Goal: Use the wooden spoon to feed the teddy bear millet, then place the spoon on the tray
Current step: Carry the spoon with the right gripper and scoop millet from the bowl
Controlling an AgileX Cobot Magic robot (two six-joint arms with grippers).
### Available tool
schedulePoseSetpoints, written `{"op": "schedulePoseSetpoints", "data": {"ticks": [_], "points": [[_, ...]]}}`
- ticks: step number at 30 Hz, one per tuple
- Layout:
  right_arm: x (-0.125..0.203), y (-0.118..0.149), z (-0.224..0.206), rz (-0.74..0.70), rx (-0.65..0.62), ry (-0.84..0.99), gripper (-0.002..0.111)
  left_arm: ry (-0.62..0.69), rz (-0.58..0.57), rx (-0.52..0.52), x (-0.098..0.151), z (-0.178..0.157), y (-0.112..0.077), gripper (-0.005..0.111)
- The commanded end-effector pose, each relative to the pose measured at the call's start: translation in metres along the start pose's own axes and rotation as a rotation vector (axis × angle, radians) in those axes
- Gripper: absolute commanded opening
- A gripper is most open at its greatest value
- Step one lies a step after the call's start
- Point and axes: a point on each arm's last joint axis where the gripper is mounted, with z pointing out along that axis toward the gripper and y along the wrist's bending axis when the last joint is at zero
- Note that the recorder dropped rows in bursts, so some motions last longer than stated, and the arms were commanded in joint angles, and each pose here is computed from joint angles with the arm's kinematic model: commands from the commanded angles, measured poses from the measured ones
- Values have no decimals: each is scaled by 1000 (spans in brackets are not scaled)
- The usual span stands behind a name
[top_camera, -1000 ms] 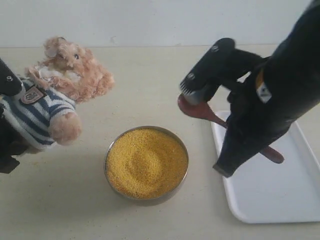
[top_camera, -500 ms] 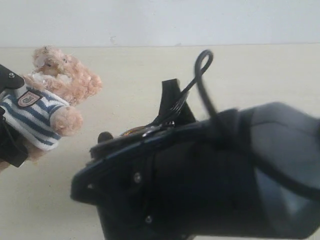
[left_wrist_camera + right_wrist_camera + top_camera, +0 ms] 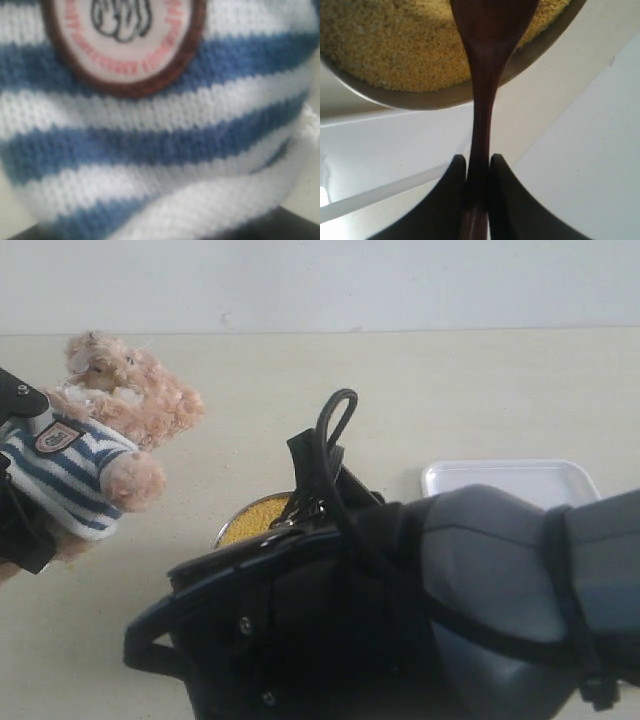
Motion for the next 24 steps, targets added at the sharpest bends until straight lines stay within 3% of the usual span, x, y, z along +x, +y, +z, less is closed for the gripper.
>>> {"op": "schedulePoseSetpoints", "data": {"ticks": [1, 13, 17, 24], "points": [[0, 2, -1, -34, -30, 2, 0, -23, -13, -8, -4, -2, 0, 4], [-9, 15, 5, -112, -132, 4, 0, -23, -17, -8, -4, -2, 0, 4], [-10, 11, 3, -70, -136, -7, 0, -23, -17, -8, -4, -2, 0, 4], [-4, -10, 9, 138, -283, -43, 0, -23, -18, -6, -4, -2, 0, 4]]}}
